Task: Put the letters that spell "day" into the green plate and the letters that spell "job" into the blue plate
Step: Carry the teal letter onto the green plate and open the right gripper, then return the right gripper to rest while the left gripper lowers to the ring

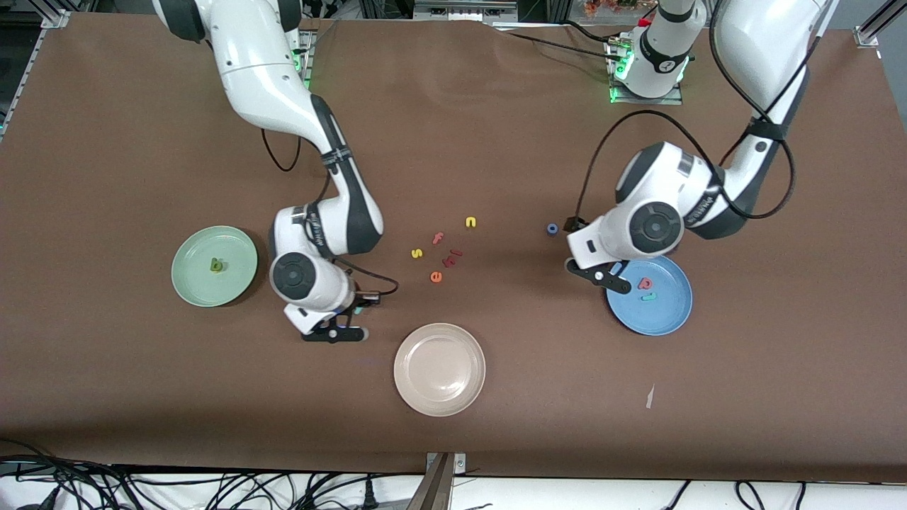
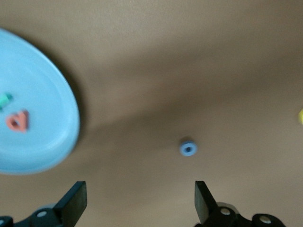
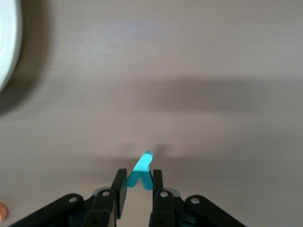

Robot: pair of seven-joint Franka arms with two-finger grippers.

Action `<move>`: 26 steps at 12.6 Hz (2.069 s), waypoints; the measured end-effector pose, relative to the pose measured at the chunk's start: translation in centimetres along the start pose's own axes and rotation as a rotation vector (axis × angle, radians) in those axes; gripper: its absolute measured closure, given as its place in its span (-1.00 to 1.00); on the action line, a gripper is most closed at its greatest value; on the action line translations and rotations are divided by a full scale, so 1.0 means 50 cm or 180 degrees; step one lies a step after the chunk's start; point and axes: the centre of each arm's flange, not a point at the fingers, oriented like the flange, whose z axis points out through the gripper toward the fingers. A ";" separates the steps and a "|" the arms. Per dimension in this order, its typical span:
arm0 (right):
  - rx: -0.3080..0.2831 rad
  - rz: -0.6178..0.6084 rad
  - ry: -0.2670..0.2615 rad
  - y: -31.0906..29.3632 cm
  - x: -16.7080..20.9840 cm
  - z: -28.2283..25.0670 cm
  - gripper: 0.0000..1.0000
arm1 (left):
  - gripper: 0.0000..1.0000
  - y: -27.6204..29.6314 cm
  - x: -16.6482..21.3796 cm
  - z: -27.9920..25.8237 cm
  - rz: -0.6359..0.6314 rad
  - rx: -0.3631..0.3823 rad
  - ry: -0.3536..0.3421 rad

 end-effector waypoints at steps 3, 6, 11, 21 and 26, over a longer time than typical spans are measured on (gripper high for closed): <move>-0.0110 0.0196 -0.0256 0.131 0.002 -0.090 0.48 | -1.00 0.079 -0.021 0.017 -0.0805 0.0045 -0.0050; -0.0177 0.0242 -0.0444 0.315 -0.026 -0.094 0.48 | -1.00 0.104 -0.037 0.084 -0.1200 0.0170 0.0017; -0.0226 0.0503 -0.0552 0.549 -0.096 -0.058 0.48 | -1.00 0.113 -0.053 0.166 -0.1543 0.0033 0.0184; -0.0165 0.0308 -0.0508 0.445 -0.068 -0.149 -1.00 | -0.60 0.103 -0.081 0.251 -0.1574 -0.0133 0.0317; -0.0204 0.0120 -0.0475 0.350 -0.072 -0.168 -1.00 | -0.52 0.103 -0.083 0.254 -0.1573 -0.0132 0.0313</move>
